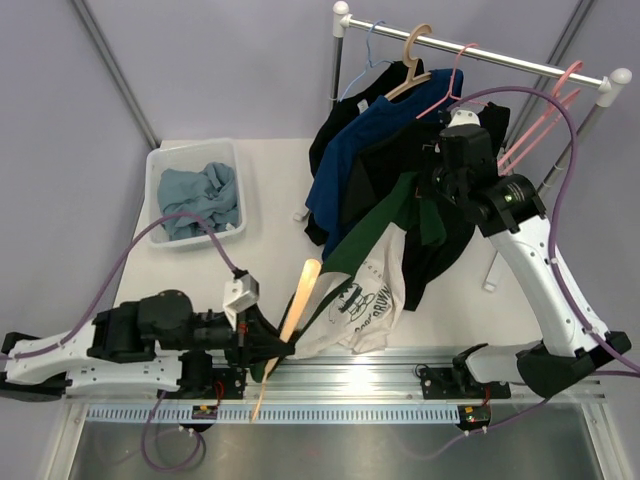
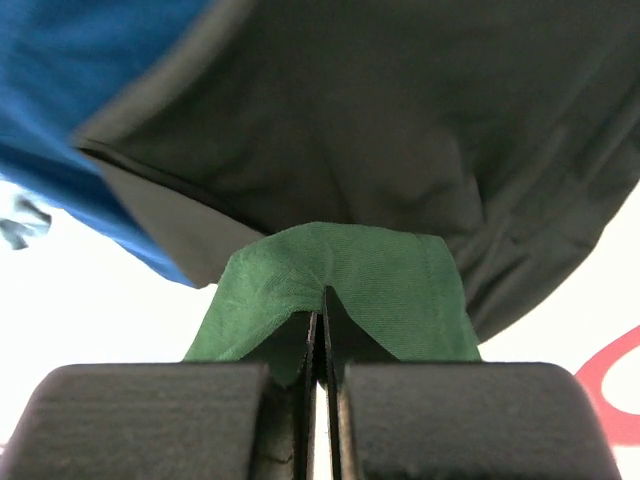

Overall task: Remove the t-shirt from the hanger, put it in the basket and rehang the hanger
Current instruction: Pick up the hanger at the center of the board, then place the hanger at the clothesline.

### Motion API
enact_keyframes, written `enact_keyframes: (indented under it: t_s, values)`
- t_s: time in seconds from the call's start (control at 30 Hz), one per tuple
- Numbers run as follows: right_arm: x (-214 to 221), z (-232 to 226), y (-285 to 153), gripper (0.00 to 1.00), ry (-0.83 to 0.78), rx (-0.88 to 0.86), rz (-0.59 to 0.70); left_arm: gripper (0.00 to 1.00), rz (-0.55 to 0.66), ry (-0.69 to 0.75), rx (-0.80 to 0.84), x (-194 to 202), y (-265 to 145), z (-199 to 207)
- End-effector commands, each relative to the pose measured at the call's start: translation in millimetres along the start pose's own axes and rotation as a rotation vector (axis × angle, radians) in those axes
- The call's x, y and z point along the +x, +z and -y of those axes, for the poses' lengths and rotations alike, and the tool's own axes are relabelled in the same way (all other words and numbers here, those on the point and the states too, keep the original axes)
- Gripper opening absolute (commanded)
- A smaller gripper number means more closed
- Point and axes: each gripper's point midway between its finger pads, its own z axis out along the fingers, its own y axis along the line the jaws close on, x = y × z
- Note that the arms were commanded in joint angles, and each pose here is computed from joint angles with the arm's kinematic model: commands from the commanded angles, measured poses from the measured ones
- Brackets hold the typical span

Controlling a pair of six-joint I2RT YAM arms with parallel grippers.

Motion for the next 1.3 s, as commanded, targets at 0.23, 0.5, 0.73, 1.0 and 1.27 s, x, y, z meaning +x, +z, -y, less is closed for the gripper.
enact_keyframes:
  t_s: [0.23,0.5,0.73,1.0,1.27]
  values:
    - [-19,-11,-17,0.0,-0.025,-0.081,0.042,0.0,0.089,-0.018,0.107,-16,-47,23]
    - [0,-49,-79,0.48,-0.171,-0.443,0.052,0.0,0.292,0.054,0.081,-101,-50,41]
    - [6,-73,-165,0.78,-0.294,-0.782,0.289,0.0,0.165,0.054,0.081,-138,12,58]
    - [27,-82,-204,0.87,-0.531,-0.985,0.531,0.0,0.057,-0.063,0.228,-155,50,37]
    - [51,-94,-216,0.81,-0.679,-1.154,0.584,0.0,-0.104,-0.137,0.37,-122,63,28]
